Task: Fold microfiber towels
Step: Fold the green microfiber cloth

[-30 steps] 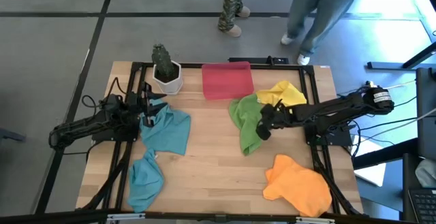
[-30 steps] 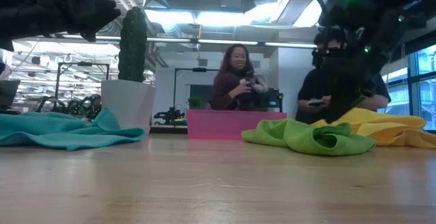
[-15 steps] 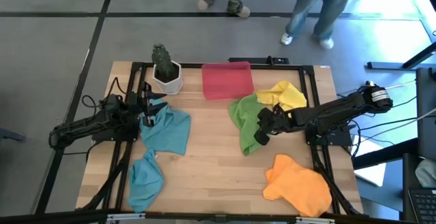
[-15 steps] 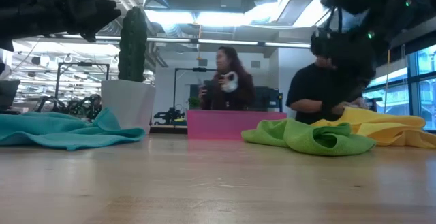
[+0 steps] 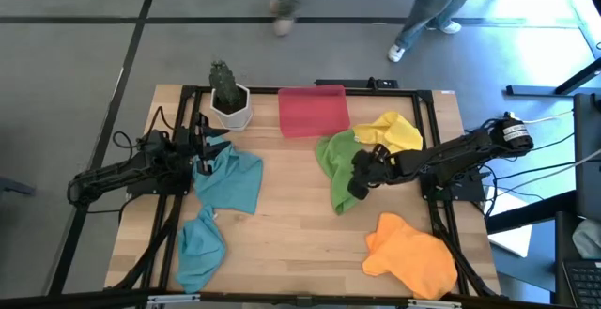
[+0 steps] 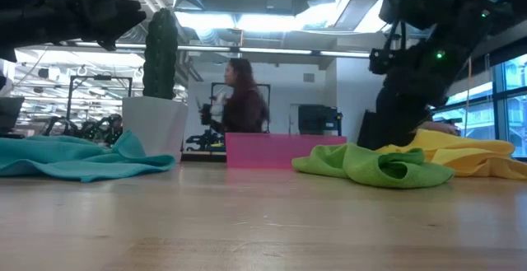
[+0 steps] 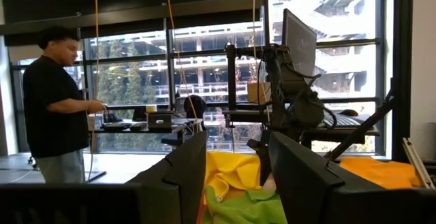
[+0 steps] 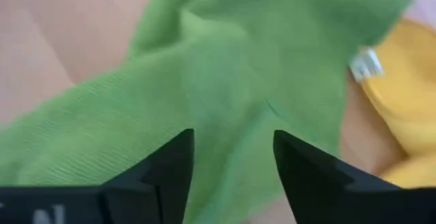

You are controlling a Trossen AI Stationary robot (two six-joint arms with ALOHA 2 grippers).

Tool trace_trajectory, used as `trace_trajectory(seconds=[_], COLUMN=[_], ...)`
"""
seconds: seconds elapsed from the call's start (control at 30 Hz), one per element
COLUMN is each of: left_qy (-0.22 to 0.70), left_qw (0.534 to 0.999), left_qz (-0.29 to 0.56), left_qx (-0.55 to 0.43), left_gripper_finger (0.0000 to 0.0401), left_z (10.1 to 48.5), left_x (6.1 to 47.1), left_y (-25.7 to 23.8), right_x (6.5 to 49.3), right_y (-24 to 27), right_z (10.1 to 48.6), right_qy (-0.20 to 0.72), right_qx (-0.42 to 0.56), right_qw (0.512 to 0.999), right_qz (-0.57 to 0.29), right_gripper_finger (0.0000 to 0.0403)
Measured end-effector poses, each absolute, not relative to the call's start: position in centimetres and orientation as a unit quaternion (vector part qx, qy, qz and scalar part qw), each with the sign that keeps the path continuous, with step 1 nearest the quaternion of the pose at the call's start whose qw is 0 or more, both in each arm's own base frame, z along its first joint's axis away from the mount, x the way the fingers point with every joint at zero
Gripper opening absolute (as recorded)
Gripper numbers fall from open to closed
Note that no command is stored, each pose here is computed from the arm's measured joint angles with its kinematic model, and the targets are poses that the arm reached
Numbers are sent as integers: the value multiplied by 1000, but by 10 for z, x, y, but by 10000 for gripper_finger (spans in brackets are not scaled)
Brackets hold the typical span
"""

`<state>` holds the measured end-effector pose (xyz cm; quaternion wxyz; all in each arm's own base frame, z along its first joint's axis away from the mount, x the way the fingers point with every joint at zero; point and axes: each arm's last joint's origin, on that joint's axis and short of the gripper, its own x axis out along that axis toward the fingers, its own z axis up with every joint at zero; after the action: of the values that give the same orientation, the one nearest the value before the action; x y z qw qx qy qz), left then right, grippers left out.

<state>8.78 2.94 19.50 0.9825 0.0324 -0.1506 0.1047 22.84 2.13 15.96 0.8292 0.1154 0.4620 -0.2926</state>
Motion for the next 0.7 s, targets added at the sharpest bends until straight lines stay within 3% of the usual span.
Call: trace_trajectory(seconds=[0.17,0.37,0.57,0.7], left_qy=[-151,-151,-151,-151], left_qw=[983,982,982,982], left_qz=[104,108,112,112], left_qx=[32,32,32,31], left_gripper_finger=[151,151,151,151], left_z=[195,195,195,195], left_x=[88,88,88,88], left_y=[29,30,30,30], right_x=[218,219,220,223], right_y=[17,12,5,2], right_z=[149,140,137,139], right_qy=[503,517,524,523], right_qx=[155,166,158,146], right_qw=[788,774,770,777], right_qz=[-320,-325,-328,-319], right_gripper_finger=[201,159,99,36])
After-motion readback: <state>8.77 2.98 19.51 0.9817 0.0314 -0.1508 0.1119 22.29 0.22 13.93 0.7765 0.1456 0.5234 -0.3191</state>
